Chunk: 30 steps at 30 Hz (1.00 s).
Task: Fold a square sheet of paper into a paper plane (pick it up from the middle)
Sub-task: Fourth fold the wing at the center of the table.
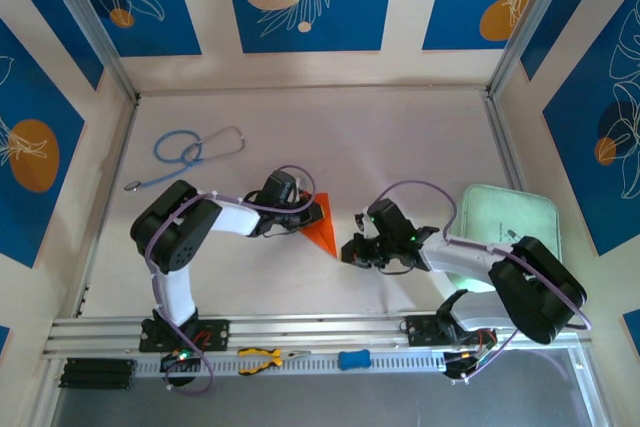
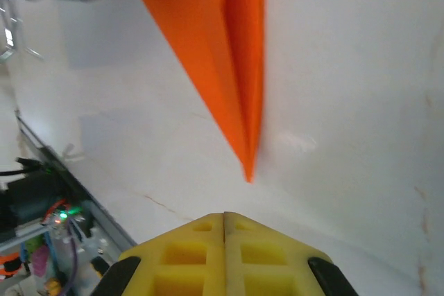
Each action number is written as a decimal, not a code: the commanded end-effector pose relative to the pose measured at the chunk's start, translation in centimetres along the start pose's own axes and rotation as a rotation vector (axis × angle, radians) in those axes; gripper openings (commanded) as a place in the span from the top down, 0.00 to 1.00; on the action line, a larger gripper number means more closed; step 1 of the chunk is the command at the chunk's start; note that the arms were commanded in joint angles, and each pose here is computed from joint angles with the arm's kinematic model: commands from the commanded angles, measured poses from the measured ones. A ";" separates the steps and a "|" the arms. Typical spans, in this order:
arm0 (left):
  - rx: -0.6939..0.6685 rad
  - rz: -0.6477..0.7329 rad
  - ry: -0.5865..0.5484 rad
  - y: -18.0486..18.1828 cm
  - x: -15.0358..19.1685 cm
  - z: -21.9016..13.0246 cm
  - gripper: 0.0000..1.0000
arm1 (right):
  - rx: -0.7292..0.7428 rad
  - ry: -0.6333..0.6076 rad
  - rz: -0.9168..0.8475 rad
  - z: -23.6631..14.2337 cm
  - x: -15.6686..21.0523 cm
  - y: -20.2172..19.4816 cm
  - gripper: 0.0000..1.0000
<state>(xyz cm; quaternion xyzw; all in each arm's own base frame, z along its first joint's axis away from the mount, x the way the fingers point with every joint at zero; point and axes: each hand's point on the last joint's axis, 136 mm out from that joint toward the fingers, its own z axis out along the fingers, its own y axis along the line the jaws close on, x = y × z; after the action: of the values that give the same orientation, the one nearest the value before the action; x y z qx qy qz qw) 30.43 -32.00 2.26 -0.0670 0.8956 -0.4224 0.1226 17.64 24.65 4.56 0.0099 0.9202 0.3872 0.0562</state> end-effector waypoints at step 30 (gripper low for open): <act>-0.155 -0.057 0.039 4.5 1.8 -0.3 0.95 | 0.087 0.007 0.071 5.1 -4.8 -2.0 0.98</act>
<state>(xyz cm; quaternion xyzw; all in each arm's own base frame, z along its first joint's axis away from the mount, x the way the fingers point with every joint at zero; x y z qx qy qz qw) 30.37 -31.78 2.22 -0.0703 0.8967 -0.4191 0.1238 23.85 27.70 1.46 0.0304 0.9303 0.3614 0.0546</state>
